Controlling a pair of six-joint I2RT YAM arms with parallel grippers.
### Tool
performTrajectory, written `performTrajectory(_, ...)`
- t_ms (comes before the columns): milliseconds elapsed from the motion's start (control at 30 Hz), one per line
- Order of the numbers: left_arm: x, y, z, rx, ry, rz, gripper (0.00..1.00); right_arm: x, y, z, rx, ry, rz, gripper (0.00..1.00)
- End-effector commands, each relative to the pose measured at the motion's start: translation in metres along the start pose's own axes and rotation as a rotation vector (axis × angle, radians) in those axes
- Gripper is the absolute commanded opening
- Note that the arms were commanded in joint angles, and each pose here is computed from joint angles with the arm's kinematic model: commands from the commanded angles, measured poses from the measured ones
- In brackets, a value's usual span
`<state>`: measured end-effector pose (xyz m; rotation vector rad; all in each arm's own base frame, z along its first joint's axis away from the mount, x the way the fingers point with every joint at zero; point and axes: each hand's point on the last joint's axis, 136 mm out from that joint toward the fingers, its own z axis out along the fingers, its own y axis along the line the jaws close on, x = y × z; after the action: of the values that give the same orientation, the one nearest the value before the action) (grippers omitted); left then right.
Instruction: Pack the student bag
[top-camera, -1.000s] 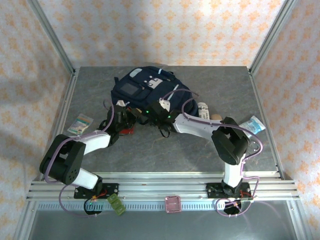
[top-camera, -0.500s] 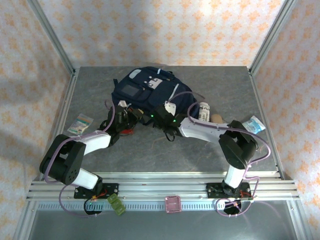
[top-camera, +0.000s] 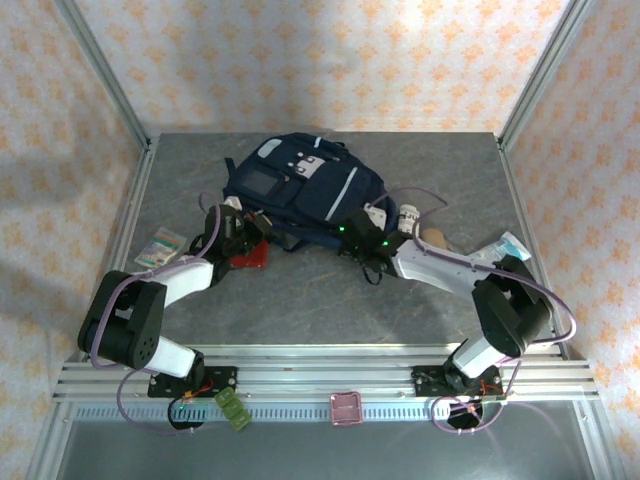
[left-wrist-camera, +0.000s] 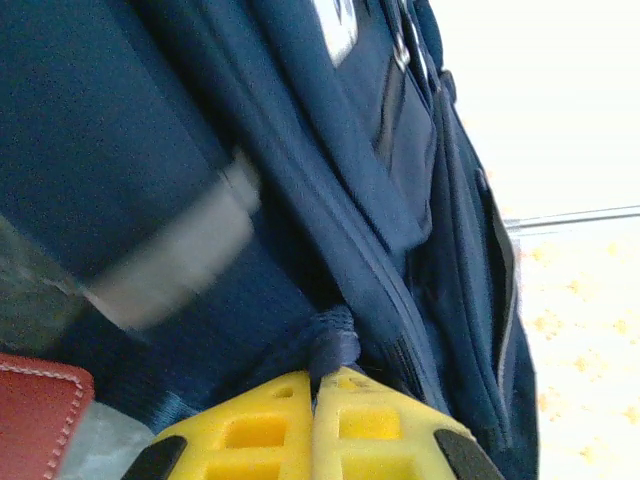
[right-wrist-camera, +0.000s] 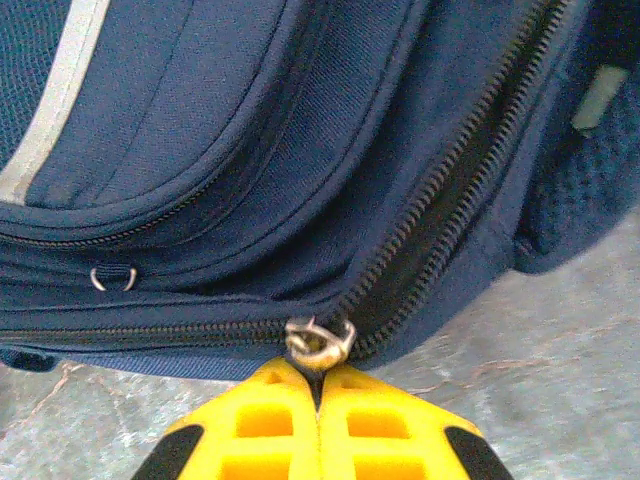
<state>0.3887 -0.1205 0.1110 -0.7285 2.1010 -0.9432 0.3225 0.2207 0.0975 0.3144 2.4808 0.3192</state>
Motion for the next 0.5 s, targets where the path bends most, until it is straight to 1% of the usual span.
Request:
performTrajectory(0,-0.05,-0.001,-0.011,-0.048,-0.168,0.065,0.0,-0.012,-0.046,-0.009,0.139,-0.044,-0.018,0.0)
performTrajectory(67,-0.058,0.005,-0.011,-0.071,-0.18,0.074,0.0,-0.013,-0.041,-0.008,0.114,-0.039,-0.032,0.0)
performTrajectory(167,-0.06,0.0,-0.008,-0.053,-0.157,0.079,0.0,-0.008,-0.013,-0.006,-0.007,0.011,-0.051,0.0)
performTrajectory(200,-0.056,-0.004,-0.006,-0.04,-0.137,0.069,0.07,-0.006,-0.003,-0.006,-0.051,0.019,-0.053,0.0)
performTrajectory(233,-0.05,-0.009,-0.006,-0.024,-0.119,0.062,0.27,-0.005,0.009,-0.008,-0.104,0.028,-0.056,0.0)
performTrajectory(267,-0.042,-0.014,-0.007,-0.012,-0.103,0.061,0.44,-0.004,0.017,-0.008,-0.134,0.032,-0.056,0.0)
performTrajectory(300,-0.033,-0.018,-0.008,-0.001,-0.091,0.063,0.53,-0.003,0.024,-0.009,-0.154,0.034,-0.058,0.0)
performTrajectory(333,-0.022,-0.025,-0.01,0.019,-0.08,0.071,0.59,-0.003,0.03,-0.008,-0.168,0.038,-0.059,0.0)
performTrajectory(367,-0.011,-0.03,-0.012,0.033,-0.062,0.076,0.63,-0.001,0.033,-0.006,-0.172,0.044,-0.062,0.0)
performTrajectory(467,0.019,-0.033,-0.014,0.067,-0.014,0.059,0.67,0.0,0.04,-0.005,-0.198,0.05,-0.068,0.0)
